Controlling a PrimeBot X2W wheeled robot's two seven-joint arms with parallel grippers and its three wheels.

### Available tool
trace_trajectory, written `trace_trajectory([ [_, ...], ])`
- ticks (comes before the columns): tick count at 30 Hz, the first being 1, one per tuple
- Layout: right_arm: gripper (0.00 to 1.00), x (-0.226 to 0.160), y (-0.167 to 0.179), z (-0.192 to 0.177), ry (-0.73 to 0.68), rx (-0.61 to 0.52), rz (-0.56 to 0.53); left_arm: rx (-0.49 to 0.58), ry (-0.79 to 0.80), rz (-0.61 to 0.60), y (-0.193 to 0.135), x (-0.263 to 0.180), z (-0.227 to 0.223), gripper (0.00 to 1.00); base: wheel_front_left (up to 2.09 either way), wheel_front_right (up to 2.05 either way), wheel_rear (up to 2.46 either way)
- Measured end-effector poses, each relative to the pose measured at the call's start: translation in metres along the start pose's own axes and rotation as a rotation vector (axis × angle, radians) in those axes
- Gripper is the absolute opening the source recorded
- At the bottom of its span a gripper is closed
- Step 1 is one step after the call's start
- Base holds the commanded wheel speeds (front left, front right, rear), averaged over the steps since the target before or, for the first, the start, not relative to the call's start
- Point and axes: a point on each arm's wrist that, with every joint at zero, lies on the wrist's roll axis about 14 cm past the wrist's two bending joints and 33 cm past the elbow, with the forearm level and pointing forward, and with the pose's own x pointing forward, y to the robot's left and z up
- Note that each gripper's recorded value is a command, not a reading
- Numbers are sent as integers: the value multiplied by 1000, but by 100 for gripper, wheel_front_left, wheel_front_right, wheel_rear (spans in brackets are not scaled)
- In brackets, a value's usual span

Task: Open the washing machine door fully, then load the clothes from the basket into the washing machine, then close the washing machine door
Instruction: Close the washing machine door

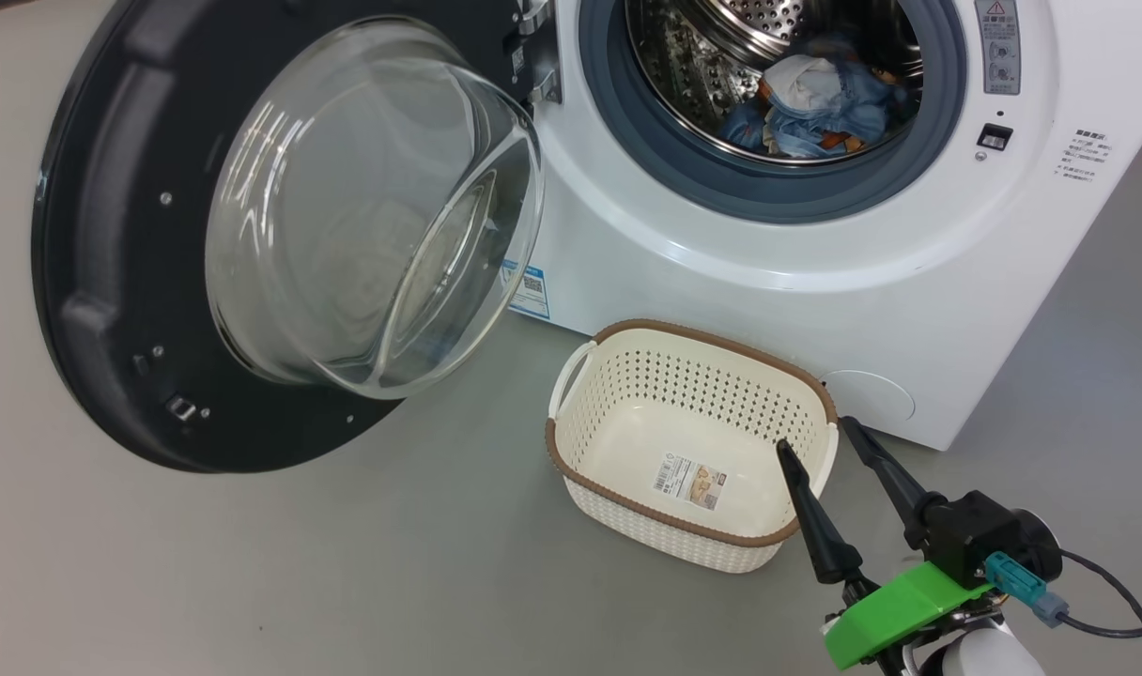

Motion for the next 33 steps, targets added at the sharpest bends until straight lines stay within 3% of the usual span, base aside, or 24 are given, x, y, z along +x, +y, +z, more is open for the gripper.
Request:
trace_trajectory([
  [8, 100, -5, -4, 2, -3, -3, -19, -175, -31, -34, -4, 34, 10, 0, 0, 0, 0],
  [19, 100, -27, -20, 2, 8, -4, -93, -298, 53, -75, -7, 89, 13, 0, 0, 0, 0],
  [33, 100, -47, -40, -3, 21, 0, -167, -616, 177, -61, -31, 147, 9, 0, 0, 0, 0],
])
